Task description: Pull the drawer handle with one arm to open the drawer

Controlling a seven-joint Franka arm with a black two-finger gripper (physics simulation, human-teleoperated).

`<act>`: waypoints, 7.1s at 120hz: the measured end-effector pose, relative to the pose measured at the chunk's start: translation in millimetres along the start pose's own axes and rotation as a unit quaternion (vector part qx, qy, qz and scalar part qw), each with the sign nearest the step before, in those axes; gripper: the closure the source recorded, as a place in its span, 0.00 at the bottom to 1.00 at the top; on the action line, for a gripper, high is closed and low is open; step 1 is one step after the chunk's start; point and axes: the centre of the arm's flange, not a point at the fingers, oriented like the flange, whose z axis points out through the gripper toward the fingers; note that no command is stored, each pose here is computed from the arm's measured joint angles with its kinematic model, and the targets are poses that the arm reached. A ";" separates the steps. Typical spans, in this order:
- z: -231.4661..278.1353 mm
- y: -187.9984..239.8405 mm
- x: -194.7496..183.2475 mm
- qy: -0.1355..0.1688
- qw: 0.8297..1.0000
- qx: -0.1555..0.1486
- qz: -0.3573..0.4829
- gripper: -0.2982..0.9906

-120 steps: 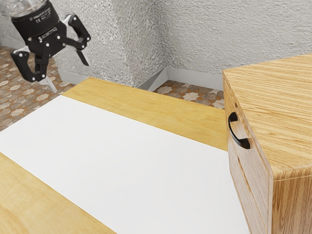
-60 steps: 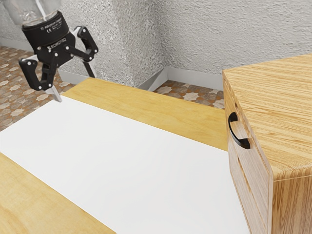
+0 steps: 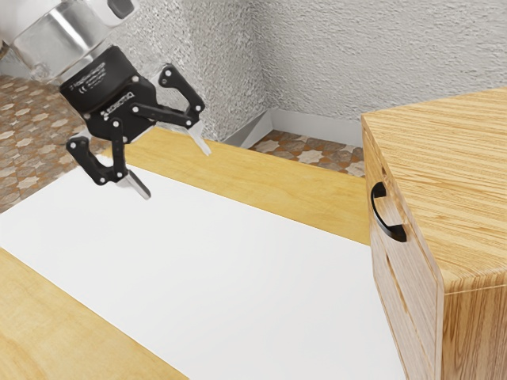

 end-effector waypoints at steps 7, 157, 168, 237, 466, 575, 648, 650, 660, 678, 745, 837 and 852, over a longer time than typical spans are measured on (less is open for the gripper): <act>2.8 4.1 6.3 0.002 1.000 -0.012 0.002 0.31; 112.7 102.0 -15.2 -0.014 0.988 -0.090 0.126 0.56; 121.0 106.1 -25.3 -0.017 0.986 -0.090 0.138 0.57; 151.7 121.4 -25.5 -0.024 0.983 -0.095 0.156 0.61; 170.0 110.1 -16.8 -0.019 0.984 -0.077 0.159 0.75; 154.9 89.6 -28.8 -0.013 0.983 -0.078 0.166 0.75; 143.9 72.3 -26.6 -0.004 0.984 -0.079 0.162 0.75; 143.3 71.8 -26.0 -0.003 0.984 -0.079 0.161 0.75; 140.7 70.2 -24.8 -0.001 0.984 -0.080 0.160 0.75; 139.4 67.7 -23.6 0.001 0.984 -0.080 0.159 0.75; 129.7 52.7 -29.1 0.004 0.984 -0.081 0.157 0.75; 128.2 33.0 -17.9 0.009 0.986 -0.077 0.144 0.76; 127.6 28.9 -10.6 0.010 0.987 -0.077 0.138 0.76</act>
